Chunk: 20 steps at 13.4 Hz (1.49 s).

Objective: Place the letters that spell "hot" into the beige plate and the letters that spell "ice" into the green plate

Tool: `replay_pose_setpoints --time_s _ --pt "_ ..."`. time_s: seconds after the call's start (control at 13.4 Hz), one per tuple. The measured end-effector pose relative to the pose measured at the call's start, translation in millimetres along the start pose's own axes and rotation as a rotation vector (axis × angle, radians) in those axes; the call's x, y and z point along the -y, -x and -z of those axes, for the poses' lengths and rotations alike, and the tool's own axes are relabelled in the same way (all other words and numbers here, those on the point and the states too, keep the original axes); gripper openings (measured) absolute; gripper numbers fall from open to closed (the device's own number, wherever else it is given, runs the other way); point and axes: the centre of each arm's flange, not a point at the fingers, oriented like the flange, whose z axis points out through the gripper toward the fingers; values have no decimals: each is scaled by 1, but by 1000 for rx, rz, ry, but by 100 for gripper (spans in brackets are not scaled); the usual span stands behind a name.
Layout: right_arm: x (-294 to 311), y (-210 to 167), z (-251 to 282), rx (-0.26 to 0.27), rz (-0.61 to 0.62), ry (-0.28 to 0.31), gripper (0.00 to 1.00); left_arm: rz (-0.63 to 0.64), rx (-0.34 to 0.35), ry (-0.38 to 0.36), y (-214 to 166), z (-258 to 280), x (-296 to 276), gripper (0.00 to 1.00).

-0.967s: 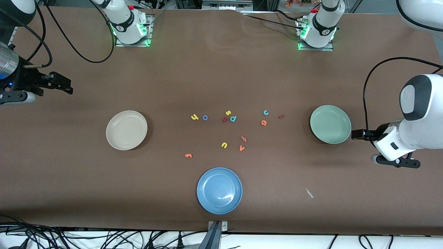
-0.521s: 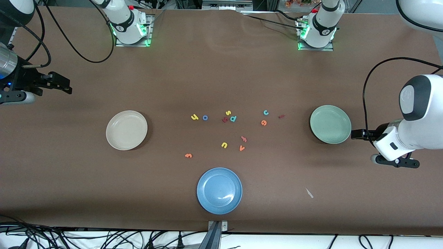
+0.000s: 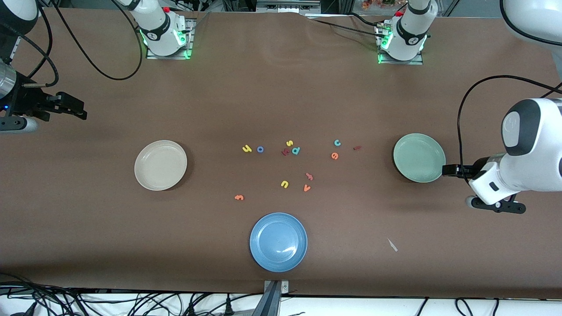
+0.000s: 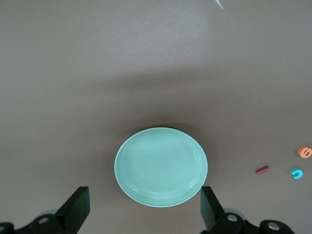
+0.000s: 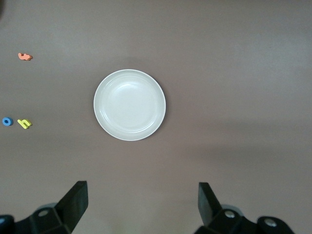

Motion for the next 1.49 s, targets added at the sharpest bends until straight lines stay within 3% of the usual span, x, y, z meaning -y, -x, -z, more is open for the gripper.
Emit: replay_pose_setpoints --time_s 0.45,0.74,1.12,1.49 --pt "6 -2 -3 5 12 0 100 -70 38 -1 -7 -21 -50 100" --pt "9 -6 -13 23 17 -2 100 -92 98 114 -2 -55 -101 100" --pt "42 -15 -28 45 69 -6 100 -50 40 114 13 -142 -192 100" --pt "107 -41 -54 48 30 -16 99 -45 20 107 54 -219 -208 97"
